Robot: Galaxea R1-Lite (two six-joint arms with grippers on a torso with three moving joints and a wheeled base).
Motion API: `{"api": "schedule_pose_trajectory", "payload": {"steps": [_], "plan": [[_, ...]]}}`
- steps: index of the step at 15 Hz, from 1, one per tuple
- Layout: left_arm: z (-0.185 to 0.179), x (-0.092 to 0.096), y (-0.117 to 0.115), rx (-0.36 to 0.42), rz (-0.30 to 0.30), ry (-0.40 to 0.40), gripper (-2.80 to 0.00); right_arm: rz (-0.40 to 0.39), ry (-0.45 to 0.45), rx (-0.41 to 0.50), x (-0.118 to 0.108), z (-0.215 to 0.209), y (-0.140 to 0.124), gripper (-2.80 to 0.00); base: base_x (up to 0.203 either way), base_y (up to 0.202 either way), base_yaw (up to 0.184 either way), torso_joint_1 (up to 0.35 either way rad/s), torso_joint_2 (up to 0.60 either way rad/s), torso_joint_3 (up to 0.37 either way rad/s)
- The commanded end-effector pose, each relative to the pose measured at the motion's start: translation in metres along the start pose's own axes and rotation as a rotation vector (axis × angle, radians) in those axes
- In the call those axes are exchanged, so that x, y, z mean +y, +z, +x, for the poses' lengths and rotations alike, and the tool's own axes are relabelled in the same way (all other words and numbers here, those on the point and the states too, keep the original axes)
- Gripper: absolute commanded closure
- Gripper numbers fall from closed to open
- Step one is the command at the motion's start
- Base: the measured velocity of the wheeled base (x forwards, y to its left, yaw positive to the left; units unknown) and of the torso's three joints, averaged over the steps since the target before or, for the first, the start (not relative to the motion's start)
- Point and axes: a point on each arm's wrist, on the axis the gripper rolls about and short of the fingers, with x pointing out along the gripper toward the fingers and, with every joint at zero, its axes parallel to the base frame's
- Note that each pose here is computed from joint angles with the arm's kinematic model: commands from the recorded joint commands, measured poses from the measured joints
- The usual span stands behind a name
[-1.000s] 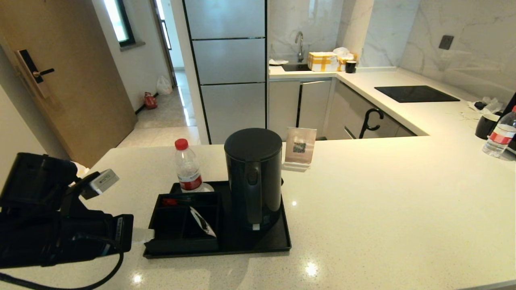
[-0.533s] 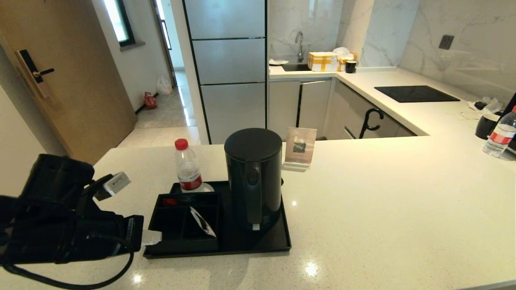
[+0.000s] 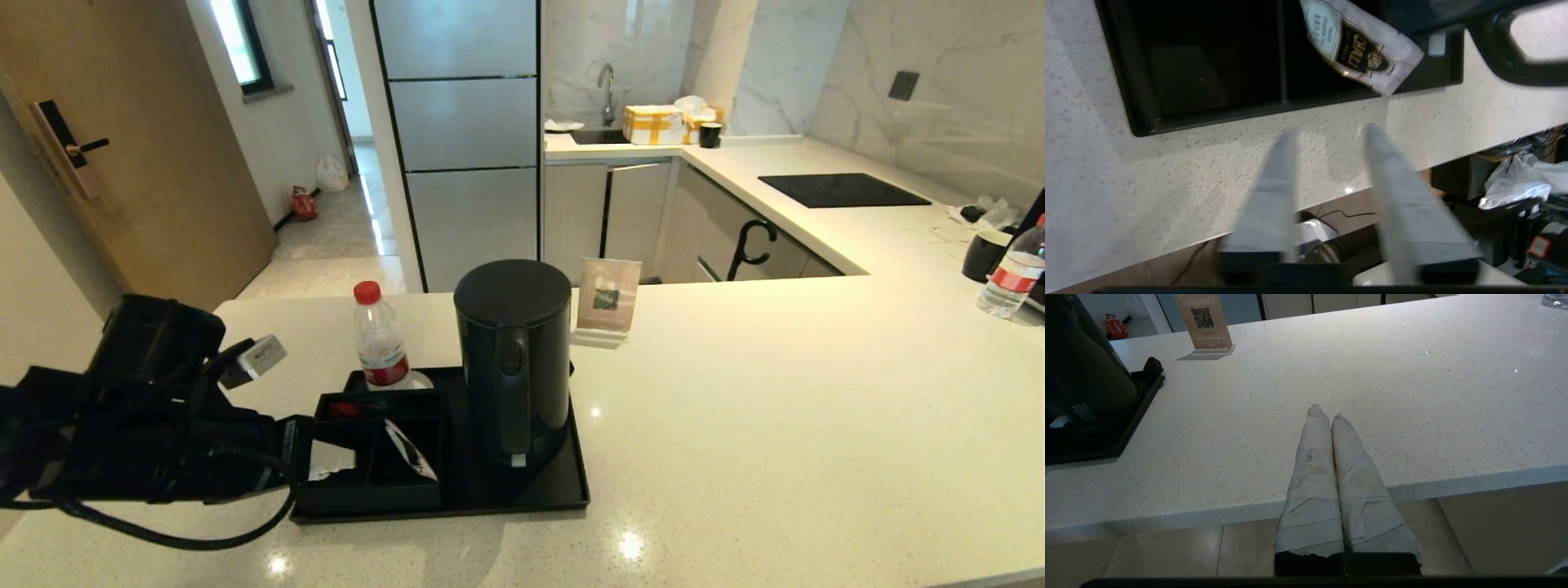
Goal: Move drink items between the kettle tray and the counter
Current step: Pick up the tea bag
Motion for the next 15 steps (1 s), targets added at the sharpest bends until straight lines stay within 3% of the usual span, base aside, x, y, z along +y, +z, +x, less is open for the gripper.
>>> {"api": "schedule_pose_trajectory", "payload": {"steps": [1, 3, 5, 10, 15], "plan": [[0.013, -0.007, 0.012, 0.012, -0.037, -0.006, -2.8, 0.0, 0.0, 0.001, 0.0, 0.0, 0.0, 0.0, 0.0, 0.0, 0.0, 0.0, 0.0, 0.0], [0.019, -0.016, 0.018, -0.005, -0.071, 0.03, -2.8, 0.0, 0.0, 0.002, 0.0, 0.0, 0.0, 0.0, 0.0, 0.0, 0.0, 0.0, 0.0, 0.0], [0.037, -0.036, 0.022, -0.038, -0.061, 0.132, -2.8, 0.0, 0.0, 0.001, 0.0, 0.0, 0.0, 0.0, 0.0, 0.0, 0.0, 0.0, 0.0, 0.0], [0.056, -0.057, 0.03, -0.046, -0.083, 0.136, -2.8, 0.0, 0.0, 0.001, 0.0, 0.0, 0.0, 0.0, 0.0, 0.0, 0.0, 0.0, 0.0, 0.0], [0.056, -0.06, 0.029, -0.064, -0.076, 0.161, -2.8, 0.0, 0.0, 0.001, 0.0, 0.0, 0.0, 0.0, 0.0, 0.0, 0.0, 0.0, 0.0, 0.0]]}}
